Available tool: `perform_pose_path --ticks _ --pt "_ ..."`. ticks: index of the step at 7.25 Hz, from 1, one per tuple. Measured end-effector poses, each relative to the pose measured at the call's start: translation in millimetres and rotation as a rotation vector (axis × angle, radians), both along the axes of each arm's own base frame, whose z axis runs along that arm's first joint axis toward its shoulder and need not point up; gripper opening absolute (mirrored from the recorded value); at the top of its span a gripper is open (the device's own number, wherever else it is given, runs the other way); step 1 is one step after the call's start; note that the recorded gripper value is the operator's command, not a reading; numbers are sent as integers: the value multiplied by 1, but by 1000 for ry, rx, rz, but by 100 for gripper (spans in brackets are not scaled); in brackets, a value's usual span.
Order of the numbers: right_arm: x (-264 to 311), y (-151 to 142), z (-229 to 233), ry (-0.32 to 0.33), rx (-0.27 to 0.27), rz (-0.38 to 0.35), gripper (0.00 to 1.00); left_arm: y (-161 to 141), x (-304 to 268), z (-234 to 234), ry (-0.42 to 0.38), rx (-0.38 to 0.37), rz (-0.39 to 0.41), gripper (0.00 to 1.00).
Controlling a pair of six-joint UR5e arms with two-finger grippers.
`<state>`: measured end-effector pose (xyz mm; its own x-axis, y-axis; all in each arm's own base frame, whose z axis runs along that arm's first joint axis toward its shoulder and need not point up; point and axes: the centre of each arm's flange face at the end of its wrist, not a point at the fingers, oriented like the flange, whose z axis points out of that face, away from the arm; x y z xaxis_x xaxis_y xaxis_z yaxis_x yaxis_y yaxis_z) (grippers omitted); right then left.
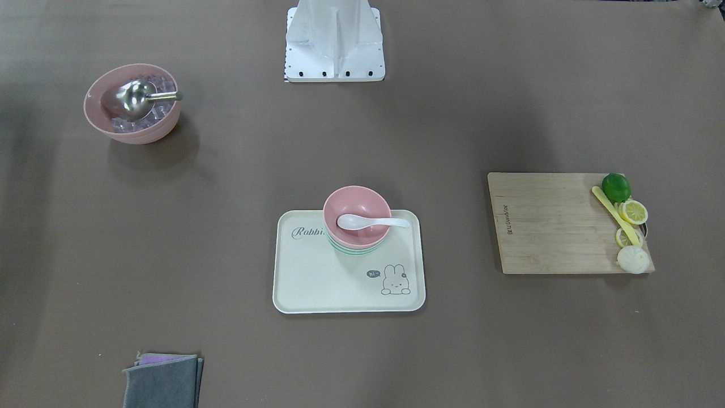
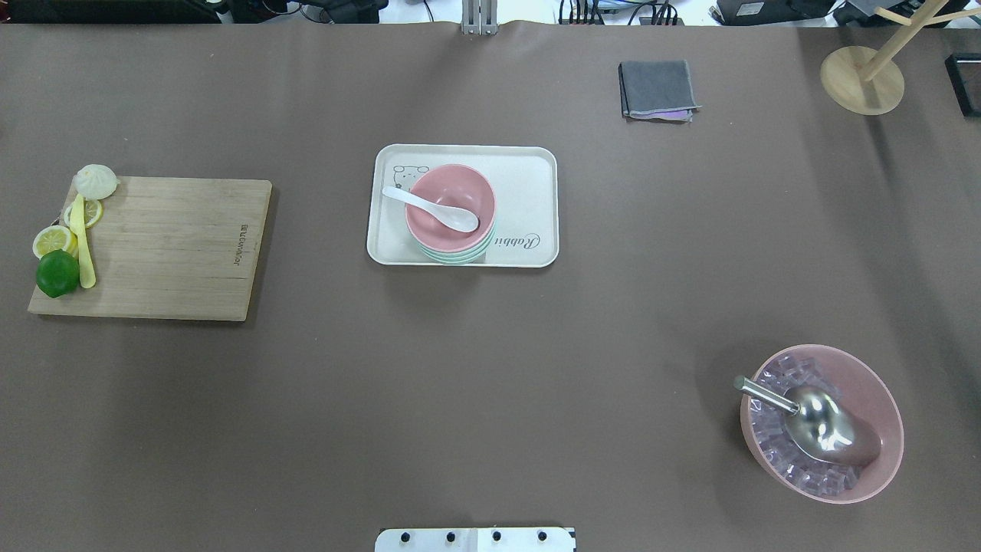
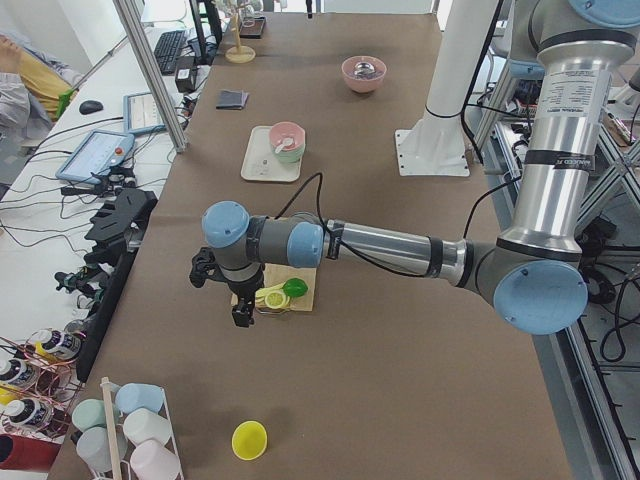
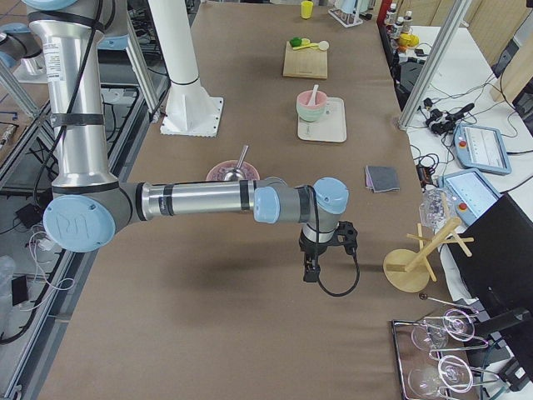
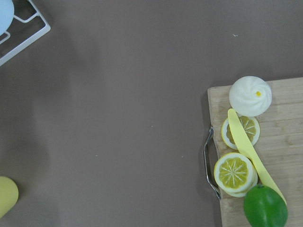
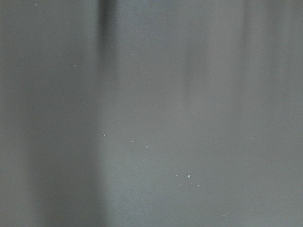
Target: Stack pink bowl on green and place spoon
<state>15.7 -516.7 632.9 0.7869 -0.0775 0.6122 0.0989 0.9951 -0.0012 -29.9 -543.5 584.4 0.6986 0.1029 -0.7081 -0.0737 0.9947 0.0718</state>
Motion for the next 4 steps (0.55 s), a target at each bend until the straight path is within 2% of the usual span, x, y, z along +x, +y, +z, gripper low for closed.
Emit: perform_pose_path --ticks 4 --pt "2 -1 -3 -3 18 -10 100 15 -2 19 5 78 -5 98"
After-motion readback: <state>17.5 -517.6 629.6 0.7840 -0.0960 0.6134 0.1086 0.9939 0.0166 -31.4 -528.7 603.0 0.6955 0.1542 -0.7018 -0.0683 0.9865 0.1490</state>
